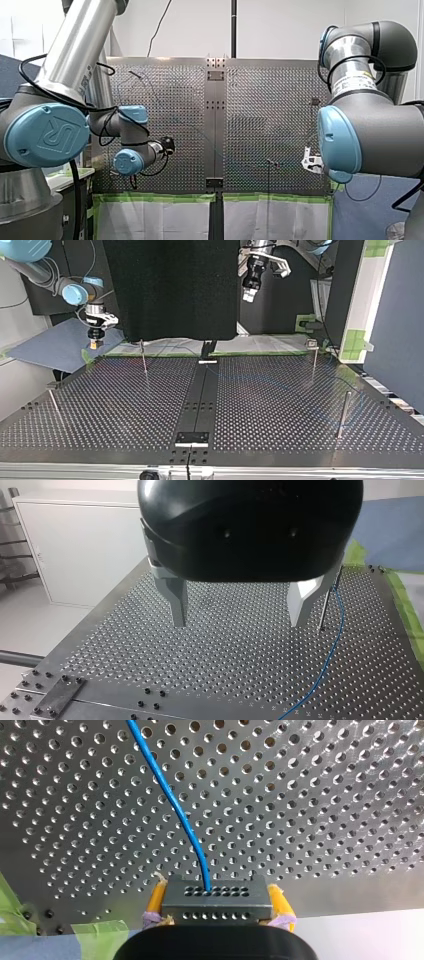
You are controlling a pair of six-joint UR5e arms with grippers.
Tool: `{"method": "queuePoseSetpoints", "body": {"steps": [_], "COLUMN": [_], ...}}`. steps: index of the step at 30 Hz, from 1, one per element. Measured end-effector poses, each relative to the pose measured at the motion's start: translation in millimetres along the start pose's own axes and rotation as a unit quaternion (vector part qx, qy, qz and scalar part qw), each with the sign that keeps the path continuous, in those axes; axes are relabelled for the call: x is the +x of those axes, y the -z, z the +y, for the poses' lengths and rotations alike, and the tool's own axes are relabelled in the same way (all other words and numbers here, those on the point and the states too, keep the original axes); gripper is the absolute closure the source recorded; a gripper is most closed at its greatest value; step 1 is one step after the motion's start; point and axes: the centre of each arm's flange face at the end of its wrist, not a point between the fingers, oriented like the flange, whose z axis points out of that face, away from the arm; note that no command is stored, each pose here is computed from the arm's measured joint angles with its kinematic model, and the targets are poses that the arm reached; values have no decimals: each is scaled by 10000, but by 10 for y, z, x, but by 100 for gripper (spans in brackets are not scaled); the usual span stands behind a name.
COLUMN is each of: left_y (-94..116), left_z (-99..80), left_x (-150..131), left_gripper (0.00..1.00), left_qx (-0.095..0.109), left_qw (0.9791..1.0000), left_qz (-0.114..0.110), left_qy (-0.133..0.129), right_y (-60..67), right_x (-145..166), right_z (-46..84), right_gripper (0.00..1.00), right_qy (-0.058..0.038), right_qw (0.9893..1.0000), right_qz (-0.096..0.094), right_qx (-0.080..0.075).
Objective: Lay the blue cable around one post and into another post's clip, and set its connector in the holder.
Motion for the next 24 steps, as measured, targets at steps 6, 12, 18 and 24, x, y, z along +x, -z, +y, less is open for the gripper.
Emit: {"method": "queuePoseSetpoints", "body": {"steps": [6, 12, 18, 24], "left_y": [1, 2, 2, 3], "left_z": [2, 4, 5, 8], "left_x": [1, 1, 1, 2], "left_gripper": [0, 0, 0, 0], "left_qx": [-8, -19, -23, -32], "left_qw": [10000, 10000, 10000, 10000], "left_qz": [8, 8, 8, 13], "left_qy": [-12, -6, -1, -2], "right_y": [-28, -46, -36, 18], "right_x": [196, 464, 698, 890], "right_z": [-101, -260, -420, -541], "right_gripper": [100, 100, 100, 100], "right_qy": [165, 238, 275, 285], "right_qw": [9998, 9996, 9995, 9996], "right_qz": [21, 21, 4, -41], "right_qx": [61, 130, 145, 61]}}
